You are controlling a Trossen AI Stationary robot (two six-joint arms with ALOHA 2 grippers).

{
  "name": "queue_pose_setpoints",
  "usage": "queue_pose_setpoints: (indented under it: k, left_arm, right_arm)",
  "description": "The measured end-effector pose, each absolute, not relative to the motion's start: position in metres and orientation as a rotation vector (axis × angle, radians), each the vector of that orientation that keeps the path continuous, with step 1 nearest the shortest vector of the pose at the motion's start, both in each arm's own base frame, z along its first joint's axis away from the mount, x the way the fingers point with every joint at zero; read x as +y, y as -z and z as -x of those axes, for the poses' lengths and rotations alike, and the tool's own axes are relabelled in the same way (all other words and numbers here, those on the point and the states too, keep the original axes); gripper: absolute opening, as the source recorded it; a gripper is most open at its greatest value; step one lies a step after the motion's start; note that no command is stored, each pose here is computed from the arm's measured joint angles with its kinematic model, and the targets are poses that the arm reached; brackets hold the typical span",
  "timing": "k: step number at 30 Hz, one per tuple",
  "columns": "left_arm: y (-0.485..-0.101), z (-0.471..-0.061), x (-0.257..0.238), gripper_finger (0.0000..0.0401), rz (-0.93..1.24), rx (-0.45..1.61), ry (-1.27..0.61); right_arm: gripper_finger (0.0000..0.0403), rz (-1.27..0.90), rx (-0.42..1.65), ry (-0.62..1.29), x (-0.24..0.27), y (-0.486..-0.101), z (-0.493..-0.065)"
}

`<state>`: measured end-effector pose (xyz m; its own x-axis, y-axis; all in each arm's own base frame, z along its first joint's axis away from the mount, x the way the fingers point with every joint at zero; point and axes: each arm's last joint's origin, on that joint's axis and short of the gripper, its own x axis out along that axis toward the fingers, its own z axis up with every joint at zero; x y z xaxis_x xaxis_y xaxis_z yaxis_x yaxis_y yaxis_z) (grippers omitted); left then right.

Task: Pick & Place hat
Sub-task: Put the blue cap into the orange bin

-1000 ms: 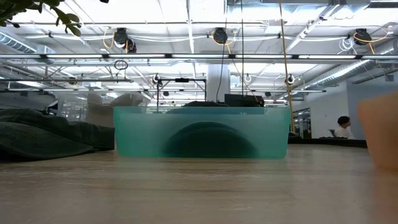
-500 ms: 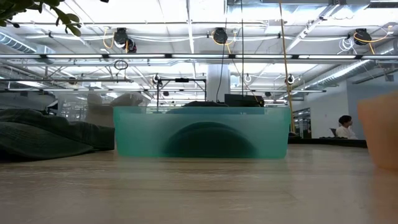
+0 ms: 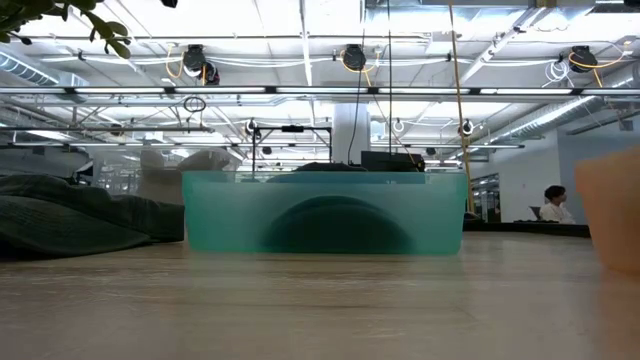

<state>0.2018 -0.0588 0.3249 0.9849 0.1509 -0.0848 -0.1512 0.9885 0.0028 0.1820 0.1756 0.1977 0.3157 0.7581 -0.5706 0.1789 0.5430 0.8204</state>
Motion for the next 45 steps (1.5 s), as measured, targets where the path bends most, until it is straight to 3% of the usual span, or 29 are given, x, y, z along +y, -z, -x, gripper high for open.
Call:
queue_pose_setpoints:
  k: [5, 13, 20, 25, 38, 45]
  left_arm:
    - [-0.324, -0.202, -0.057, 0.0131, 0.011, 0.093, -0.161]
    - [-0.323, -0.202, -0.057, 0.0131, 0.012, 0.105, -0.162]
    - [-0.323, -0.202, -0.057, 0.0131, 0.012, 0.105, -0.162]
    - [-0.323, -0.202, -0.057, 0.0131, 0.016, 0.104, -0.162]
    - [-0.323, -0.202, -0.057, 0.0131, 0.024, 0.105, -0.161]
    - [-0.322, -0.202, -0.057, 0.0131, 0.009, 0.112, -0.16]
  right_arm:
    - [0.0071, -0.926, 1.219, -0.362, 0.162, -0.214, -0.169]
    - [0.0048, -0.688, 1.248, -0.091, 0.151, -0.262, -0.159]
    - [0.0047, -0.478, 1.156, -0.076, 0.17, -0.3, -0.174]
    - [0.0047, -0.39, 1.198, -0.074, 0.185, -0.312, -0.188]
    - [0.0045, -0.151, 1.334, 0.0, 0.18, -0.256, -0.196]
    - [0.004, -0.159, 1.353, 0.011, 0.171, -0.272, -0.197]
